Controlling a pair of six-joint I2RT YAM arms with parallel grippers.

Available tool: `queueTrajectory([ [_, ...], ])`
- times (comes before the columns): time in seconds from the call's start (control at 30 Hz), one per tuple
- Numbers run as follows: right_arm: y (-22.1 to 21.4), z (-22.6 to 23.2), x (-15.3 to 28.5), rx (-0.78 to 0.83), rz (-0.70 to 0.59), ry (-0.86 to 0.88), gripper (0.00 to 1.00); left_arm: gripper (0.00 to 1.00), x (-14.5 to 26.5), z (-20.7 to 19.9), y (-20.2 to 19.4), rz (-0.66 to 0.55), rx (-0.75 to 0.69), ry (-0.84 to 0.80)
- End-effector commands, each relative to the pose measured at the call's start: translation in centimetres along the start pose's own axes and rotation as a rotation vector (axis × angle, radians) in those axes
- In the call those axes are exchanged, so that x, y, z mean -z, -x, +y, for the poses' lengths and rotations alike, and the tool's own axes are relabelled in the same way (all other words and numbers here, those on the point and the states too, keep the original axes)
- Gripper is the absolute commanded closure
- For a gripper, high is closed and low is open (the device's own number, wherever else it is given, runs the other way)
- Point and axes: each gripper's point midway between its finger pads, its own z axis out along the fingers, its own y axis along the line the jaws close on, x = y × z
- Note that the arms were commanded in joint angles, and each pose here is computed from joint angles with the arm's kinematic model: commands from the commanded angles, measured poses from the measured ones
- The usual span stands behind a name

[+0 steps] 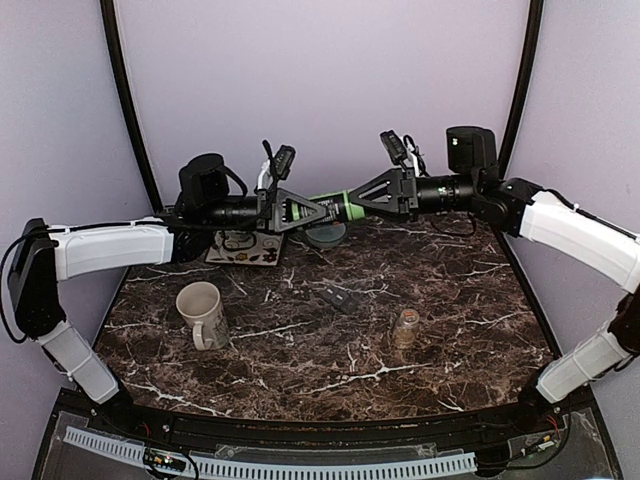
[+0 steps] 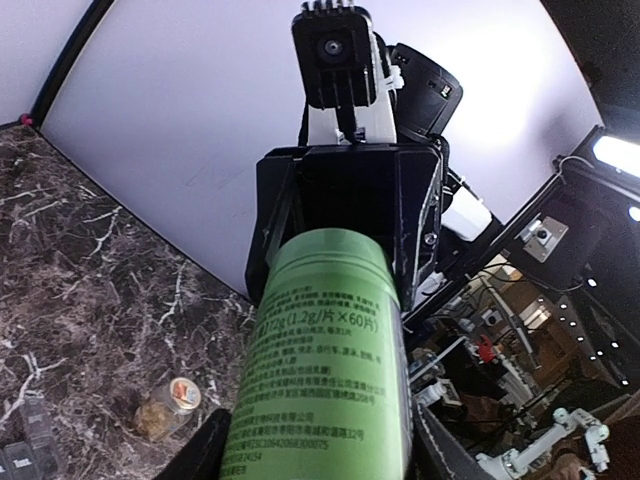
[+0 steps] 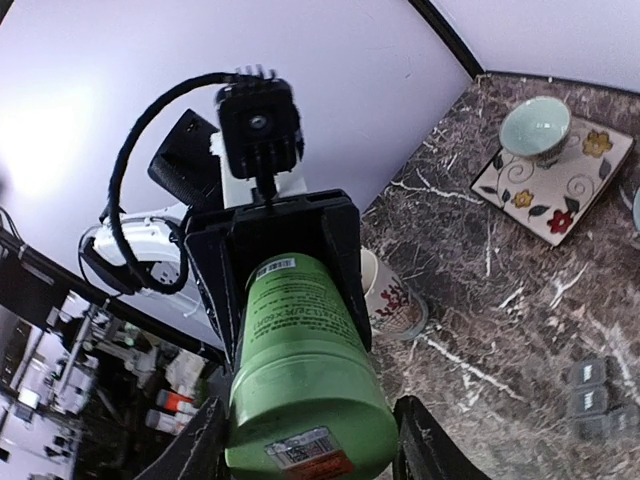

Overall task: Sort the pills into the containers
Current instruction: Unscrew the lid of the pill bottle.

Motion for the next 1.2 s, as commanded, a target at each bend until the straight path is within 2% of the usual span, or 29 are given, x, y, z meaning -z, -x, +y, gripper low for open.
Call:
queueTrajectory([
  [0.0,-0.2,3.3,1.4,0.34,0.025,0.038,0.84,1.0,0.1,-2.6,2.9,-0.063,0.075,-0.163],
  [0.13,-0.4,2.9,2.3,0.498,0.01,-0.03,0.84,1.0,-0.1,-3.3,3.7,-0.051,0.16,-0.252],
  [0.3,-0.4,1.8,2.9,0.587,-0.005,-0.111,0.82,1.0,-0.4,-3.9,4.5,-0.037,0.199,-0.292],
  [0.47,-0.2,1.6,2.9,0.584,-0.007,-0.124,0.7,1.0,-0.4,-3.4,4.2,-0.042,0.184,-0.256],
  [0.53,-0.2,1.6,2.7,0.568,-0.011,-0.116,0.57,1.0,-0.4,-3.2,4.0,-0.045,0.184,-0.253],
  [0.6,-0.1,1.6,2.7,0.545,-0.023,-0.119,0.4,1.0,-0.3,-3.1,3.9,-0.048,0.18,-0.251],
  [0.77,1.3,2.4,3.6,0.49,-0.103,-0.144,0.19,1.0,-0.4,-2.7,3.7,-0.049,0.156,-0.218],
  [0.9,2.2,2.7,4.7,0.396,-0.174,-0.182,0.13,1.0,-0.4,-2.3,3.6,-0.045,0.132,-0.19],
  [1.0,2.5,2.3,5.6,0.262,-0.255,-0.201,0.1,1.0,-0.4,-2.1,3.4,-0.04,0.123,-0.182],
  [1.1,3.5,2.6,6.6,0.128,-0.425,-0.128,0.07,1.0,-0.3,-2.0,3.2,-0.048,0.109,-0.171],
  [1.17,4.4,0.9,6.3,0.101,-0.464,-0.184,0.04,1.0,-0.3,-2.1,3.2,-0.05,0.097,-0.174],
])
